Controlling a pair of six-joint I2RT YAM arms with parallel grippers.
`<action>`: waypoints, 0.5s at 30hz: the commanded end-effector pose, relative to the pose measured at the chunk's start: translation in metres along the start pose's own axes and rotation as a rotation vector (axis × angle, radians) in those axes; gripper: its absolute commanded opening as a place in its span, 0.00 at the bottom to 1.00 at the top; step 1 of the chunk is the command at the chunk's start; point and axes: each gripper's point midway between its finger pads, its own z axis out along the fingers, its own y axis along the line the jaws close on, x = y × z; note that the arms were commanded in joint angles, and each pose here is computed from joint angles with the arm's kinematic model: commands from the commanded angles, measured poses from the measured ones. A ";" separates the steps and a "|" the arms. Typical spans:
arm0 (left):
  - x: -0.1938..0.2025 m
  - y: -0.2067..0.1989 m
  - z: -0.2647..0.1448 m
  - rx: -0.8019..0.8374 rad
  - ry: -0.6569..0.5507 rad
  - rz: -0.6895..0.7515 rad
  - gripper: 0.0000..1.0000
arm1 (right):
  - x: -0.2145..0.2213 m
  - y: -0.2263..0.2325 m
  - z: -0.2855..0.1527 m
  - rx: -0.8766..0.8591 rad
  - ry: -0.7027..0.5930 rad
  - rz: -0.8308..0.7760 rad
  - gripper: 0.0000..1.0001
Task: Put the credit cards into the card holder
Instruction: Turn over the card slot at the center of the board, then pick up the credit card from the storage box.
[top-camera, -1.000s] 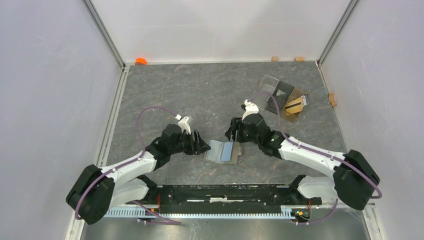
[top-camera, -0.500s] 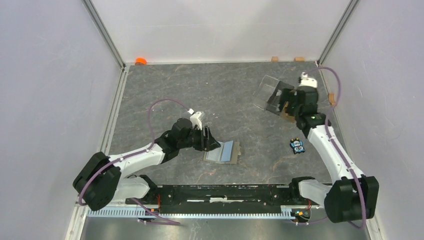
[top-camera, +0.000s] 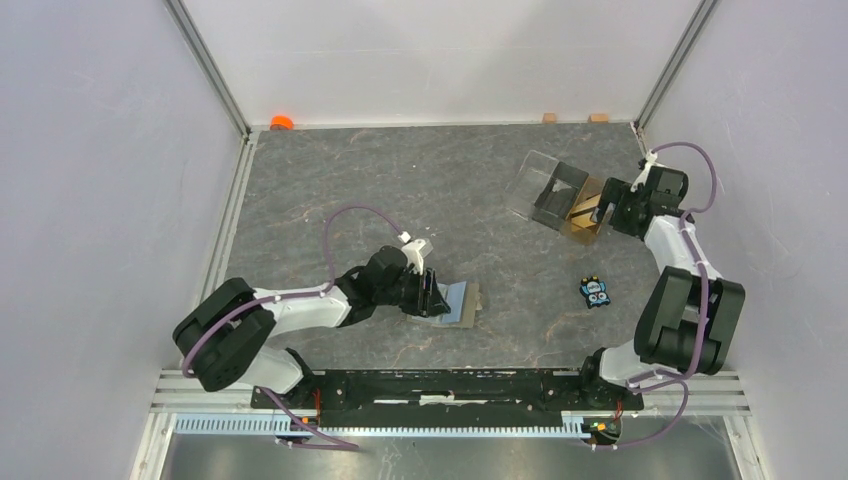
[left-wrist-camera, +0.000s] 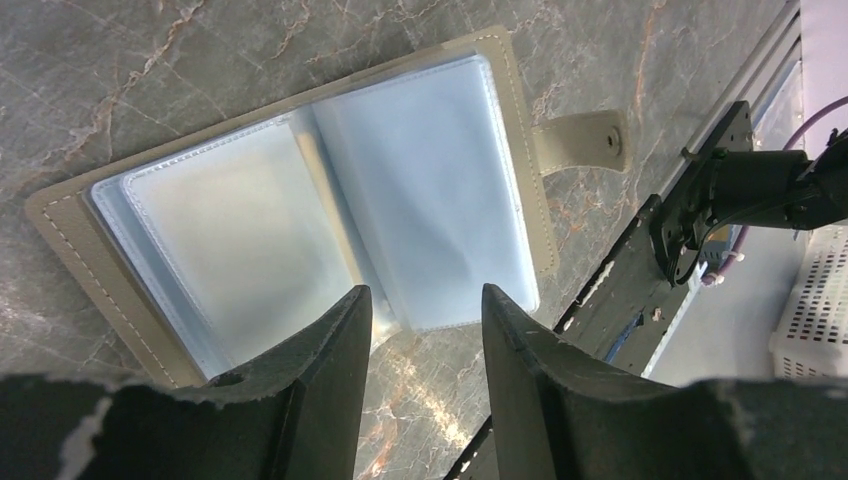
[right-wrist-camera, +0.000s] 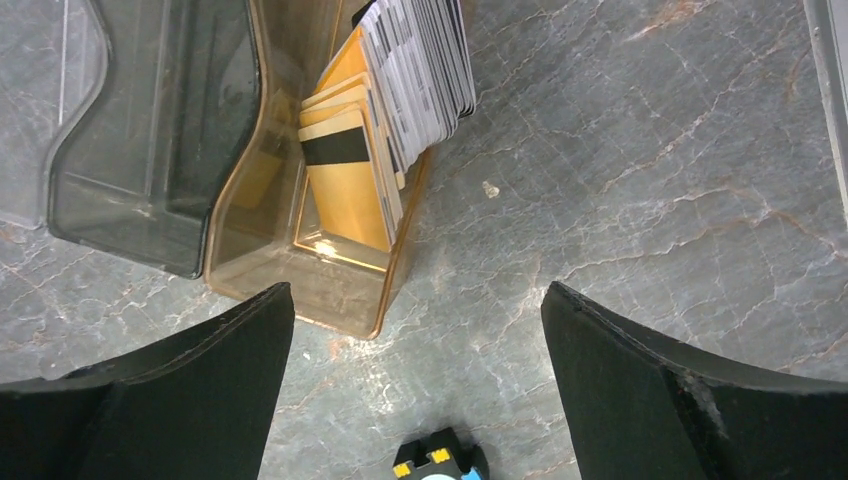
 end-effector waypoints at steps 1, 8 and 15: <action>-0.021 -0.009 0.008 0.018 -0.057 0.027 0.51 | -0.030 0.001 0.005 -0.032 -0.046 -0.080 0.98; -0.018 -0.007 0.012 0.012 -0.044 0.027 0.49 | -0.052 0.001 0.025 -0.043 -0.068 -0.122 0.97; -0.014 -0.005 0.017 0.003 -0.027 0.026 0.41 | -0.051 -0.008 0.052 -0.015 -0.012 -0.137 0.96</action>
